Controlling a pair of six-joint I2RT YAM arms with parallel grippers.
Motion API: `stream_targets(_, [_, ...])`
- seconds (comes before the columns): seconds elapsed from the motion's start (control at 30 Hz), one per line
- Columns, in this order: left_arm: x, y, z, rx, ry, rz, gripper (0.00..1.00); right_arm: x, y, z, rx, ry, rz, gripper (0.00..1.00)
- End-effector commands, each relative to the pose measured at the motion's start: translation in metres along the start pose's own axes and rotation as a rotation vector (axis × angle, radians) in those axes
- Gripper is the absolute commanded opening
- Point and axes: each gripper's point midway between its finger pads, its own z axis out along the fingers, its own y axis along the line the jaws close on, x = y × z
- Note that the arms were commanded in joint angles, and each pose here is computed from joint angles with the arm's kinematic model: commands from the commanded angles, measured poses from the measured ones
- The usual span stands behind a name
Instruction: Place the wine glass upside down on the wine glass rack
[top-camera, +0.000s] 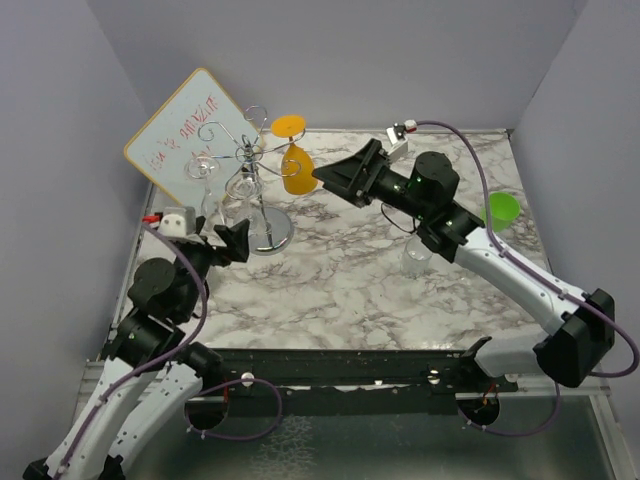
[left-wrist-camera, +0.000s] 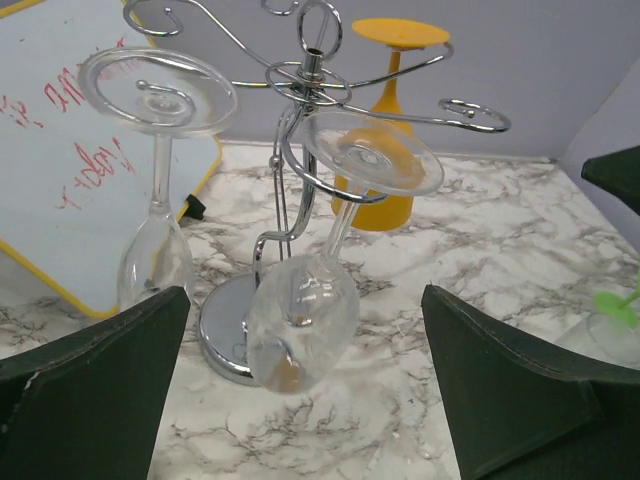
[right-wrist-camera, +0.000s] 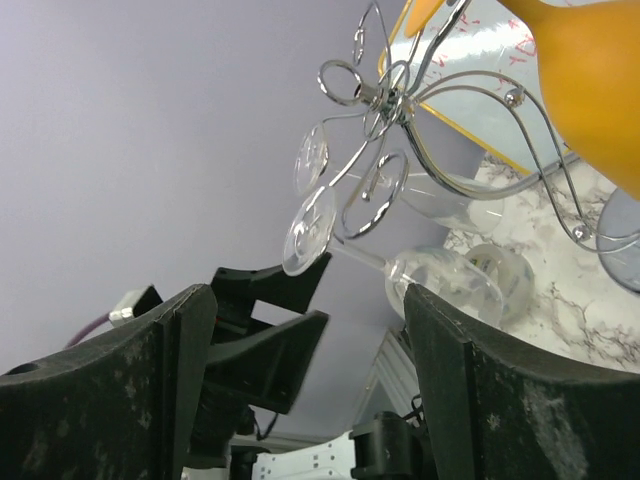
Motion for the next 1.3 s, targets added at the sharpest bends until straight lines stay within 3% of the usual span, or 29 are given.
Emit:
stream_targets(0.0, [0.000, 0.002, -0.037, 0.016, 0.060, -0.097, 0.99, 0.011, -0.022, -0.035, 0.110, 0.013, -0.086, 0.82])
stream_targets(0.17, [-0.026, -0.010, -0.067, 0.105, 0.041, -0.140, 0.99, 0.011, -0.058, -0.082, 0.343, 0.018, -0.285, 0.82])
stream_targets(0.33, [-0.072, -0.051, -0.088, 0.338, -0.005, -0.121, 0.99, -0.021, -0.122, -0.145, 0.795, -0.050, -0.513, 0.81])
stream_targets(0.47, [-0.100, -0.080, -0.090, 0.476, 0.004, -0.094, 0.99, -0.044, -0.154, -0.196, 1.093, -0.113, -0.621, 0.78])
stream_targets(0.57, [-0.113, -0.092, -0.079, 0.503, 0.022, -0.095, 0.99, -0.041, -0.174, -0.214, 1.216, -0.076, -0.652, 0.73])
stream_targets(0.73, [-0.117, -0.104, -0.049, 0.503, 0.052, -0.112, 0.99, -0.016, -0.215, -0.218, 1.326, 0.068, -0.628, 0.68])
stream_targets(1.13, [-0.104, -0.124, -0.007, 0.531, 0.091, -0.157, 0.99, 0.011, -0.266, -0.197, 1.315, 0.216, -0.615, 0.55])
stream_targets(1.27, [-0.101, -0.124, 0.000, 0.524, 0.096, -0.160, 0.99, 0.016, -0.281, -0.190, 1.303, 0.257, -0.607, 0.45])
